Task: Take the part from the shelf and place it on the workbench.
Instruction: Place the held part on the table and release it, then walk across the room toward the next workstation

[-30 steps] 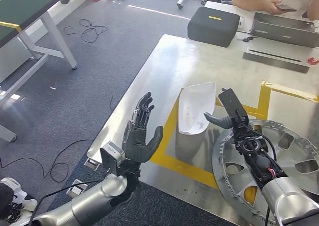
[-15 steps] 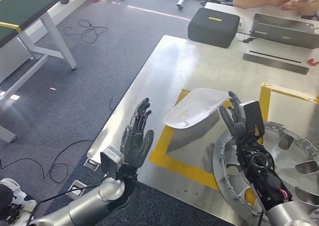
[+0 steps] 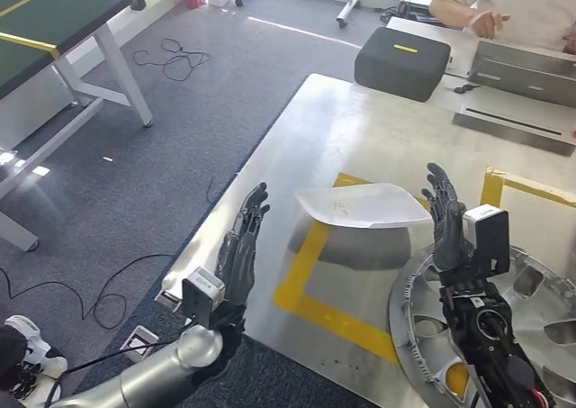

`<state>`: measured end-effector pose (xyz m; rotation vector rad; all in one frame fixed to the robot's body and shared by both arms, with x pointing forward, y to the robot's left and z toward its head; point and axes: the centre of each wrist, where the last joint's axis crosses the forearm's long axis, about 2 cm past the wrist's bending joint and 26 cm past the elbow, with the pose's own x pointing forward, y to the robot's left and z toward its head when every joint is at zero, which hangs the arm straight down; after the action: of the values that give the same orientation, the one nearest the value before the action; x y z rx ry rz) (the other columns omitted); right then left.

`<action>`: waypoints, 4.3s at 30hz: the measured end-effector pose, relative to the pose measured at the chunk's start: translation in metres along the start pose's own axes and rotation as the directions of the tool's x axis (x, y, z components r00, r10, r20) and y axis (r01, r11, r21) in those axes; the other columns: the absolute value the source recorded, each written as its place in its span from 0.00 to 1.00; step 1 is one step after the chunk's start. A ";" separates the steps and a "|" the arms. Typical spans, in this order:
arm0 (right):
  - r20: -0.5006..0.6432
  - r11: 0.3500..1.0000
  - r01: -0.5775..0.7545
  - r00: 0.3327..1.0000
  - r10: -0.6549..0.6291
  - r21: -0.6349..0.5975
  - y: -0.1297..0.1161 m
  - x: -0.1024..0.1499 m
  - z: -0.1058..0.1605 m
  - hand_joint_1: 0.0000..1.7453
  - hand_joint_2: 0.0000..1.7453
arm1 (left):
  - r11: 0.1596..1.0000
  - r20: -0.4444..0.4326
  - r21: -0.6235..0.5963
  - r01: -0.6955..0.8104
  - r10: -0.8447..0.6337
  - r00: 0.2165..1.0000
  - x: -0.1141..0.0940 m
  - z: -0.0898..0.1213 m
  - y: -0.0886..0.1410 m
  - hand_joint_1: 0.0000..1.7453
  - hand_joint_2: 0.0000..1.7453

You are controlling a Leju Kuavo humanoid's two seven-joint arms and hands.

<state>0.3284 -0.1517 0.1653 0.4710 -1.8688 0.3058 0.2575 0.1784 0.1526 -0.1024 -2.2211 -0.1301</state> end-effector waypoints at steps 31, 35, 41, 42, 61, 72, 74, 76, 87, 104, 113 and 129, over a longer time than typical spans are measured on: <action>0.248 0.975 0.113 0.956 -0.160 0.192 0.039 0.077 0.052 0.00 0.00 | 0.999 -0.028 0.035 0.034 -0.033 0.999 0.008 0.012 0.006 0.00 0.00; 0.251 0.972 0.121 0.953 -0.171 0.201 0.041 0.079 0.053 0.00 0.00 | 0.999 -0.029 0.034 0.034 -0.033 0.999 0.009 0.014 0.005 0.00 0.00; 0.242 0.969 0.137 0.952 -0.185 0.204 0.042 0.079 0.056 0.00 0.00 | 0.999 -0.033 0.031 0.037 -0.036 0.999 0.010 0.017 0.005 0.00 0.00; 0.240 0.969 0.138 0.953 -0.186 0.205 0.043 0.079 0.056 0.00 0.00 | 0.999 -0.035 0.030 0.037 -0.036 0.999 0.010 0.017 0.005 0.00 0.00; 0.225 0.966 0.153 0.954 -0.200 0.207 0.041 0.077 0.060 0.00 0.00 | 0.999 -0.029 0.031 0.025 -0.024 0.999 0.015 0.016 0.003 0.00 0.00; 0.228 0.967 0.141 0.955 -0.189 0.211 0.041 0.077 0.061 0.00 0.00 | 0.999 -0.030 0.032 0.025 -0.024 0.999 0.015 0.015 0.004 0.00 0.00; 0.229 0.967 0.141 0.955 -0.189 0.213 0.041 0.077 0.060 0.00 0.00 | 0.999 -0.031 0.035 0.027 -0.026 0.999 0.015 0.015 0.004 0.00 0.00; 0.230 0.967 0.140 0.955 -0.189 0.214 0.041 0.077 0.060 0.00 0.00 | 0.999 -0.031 0.036 0.027 -0.026 0.999 0.015 0.015 0.005 0.00 0.00; 0.236 0.967 0.137 0.954 -0.188 0.216 0.041 0.079 0.058 0.00 0.00 | 0.999 -0.038 0.038 0.022 -0.021 0.999 0.015 0.014 0.005 0.00 0.00; 0.238 0.966 0.141 0.952 -0.192 0.216 0.042 0.079 0.058 0.00 0.00 | 0.999 -0.041 0.043 0.012 -0.011 0.999 0.015 0.013 0.006 0.00 0.00; 0.239 0.969 0.138 0.953 -0.186 0.204 0.042 0.079 0.058 0.00 0.00 | 0.999 -0.042 0.043 0.012 -0.010 0.999 0.015 0.013 0.007 0.00 0.00; 0.233 0.970 0.139 0.955 -0.185 0.201 0.043 0.078 0.062 0.00 0.00 | 0.999 -0.029 0.046 0.010 -0.009 1.000 0.017 0.011 0.007 0.00 0.00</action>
<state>0.2338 -0.1541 0.2186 0.8168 -2.0397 0.3199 0.2393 0.1872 0.1602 -0.0643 -2.1948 -0.0855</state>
